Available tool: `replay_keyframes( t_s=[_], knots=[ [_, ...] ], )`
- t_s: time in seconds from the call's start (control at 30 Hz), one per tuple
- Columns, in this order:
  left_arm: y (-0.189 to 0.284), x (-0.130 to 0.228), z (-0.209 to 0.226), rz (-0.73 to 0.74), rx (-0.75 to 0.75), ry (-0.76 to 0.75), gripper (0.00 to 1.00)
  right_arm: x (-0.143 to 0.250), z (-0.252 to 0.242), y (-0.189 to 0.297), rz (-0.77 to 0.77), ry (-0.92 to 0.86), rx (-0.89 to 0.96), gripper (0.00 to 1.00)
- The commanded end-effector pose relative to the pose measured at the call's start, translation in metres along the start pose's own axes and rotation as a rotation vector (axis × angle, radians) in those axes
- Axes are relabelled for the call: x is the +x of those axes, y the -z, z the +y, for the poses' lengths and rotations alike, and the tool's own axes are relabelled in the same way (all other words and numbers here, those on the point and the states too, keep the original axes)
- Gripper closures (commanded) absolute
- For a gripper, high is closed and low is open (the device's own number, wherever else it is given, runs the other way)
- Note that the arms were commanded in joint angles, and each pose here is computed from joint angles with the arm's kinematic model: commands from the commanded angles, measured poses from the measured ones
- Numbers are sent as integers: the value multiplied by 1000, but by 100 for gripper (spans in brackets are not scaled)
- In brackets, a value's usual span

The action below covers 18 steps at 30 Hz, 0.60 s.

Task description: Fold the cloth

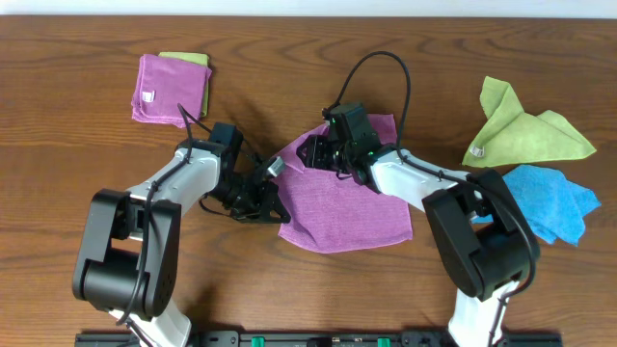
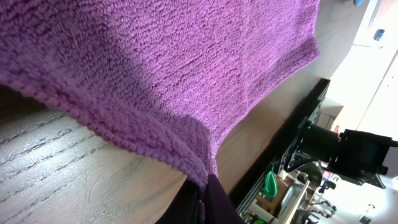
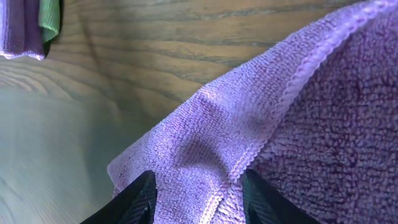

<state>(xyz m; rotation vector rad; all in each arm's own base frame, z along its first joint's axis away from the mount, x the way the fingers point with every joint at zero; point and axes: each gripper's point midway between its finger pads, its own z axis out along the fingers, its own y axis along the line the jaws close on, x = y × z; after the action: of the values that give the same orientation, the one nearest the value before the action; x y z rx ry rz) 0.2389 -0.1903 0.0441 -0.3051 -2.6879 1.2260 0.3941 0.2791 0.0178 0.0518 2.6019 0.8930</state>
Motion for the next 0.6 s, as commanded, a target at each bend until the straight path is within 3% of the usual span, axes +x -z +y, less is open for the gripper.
replay_keyframes(
  t_s=[0.0, 0.27, 0.33, 0.4, 0.57],
  knots=[
    [-1, 1, -2, 2, 19, -11, 94, 3, -3, -6, 0, 4, 16, 55],
    [-1, 1, -2, 2, 19, -7, 94, 16, -18, -20, 37, -29, 42, 59],
    [-1, 1, -2, 3, 19, -7, 94, 14, -15, -24, 26, -18, 26, 73],
    [-1, 1, -2, 3, 19, -7, 94, 5, -5, -24, -7, 1, -17, 98],
    [-1, 1, -2, 3, 19, -3, 94, -15, 18, -22, -83, 45, -115, 99]
  ],
)
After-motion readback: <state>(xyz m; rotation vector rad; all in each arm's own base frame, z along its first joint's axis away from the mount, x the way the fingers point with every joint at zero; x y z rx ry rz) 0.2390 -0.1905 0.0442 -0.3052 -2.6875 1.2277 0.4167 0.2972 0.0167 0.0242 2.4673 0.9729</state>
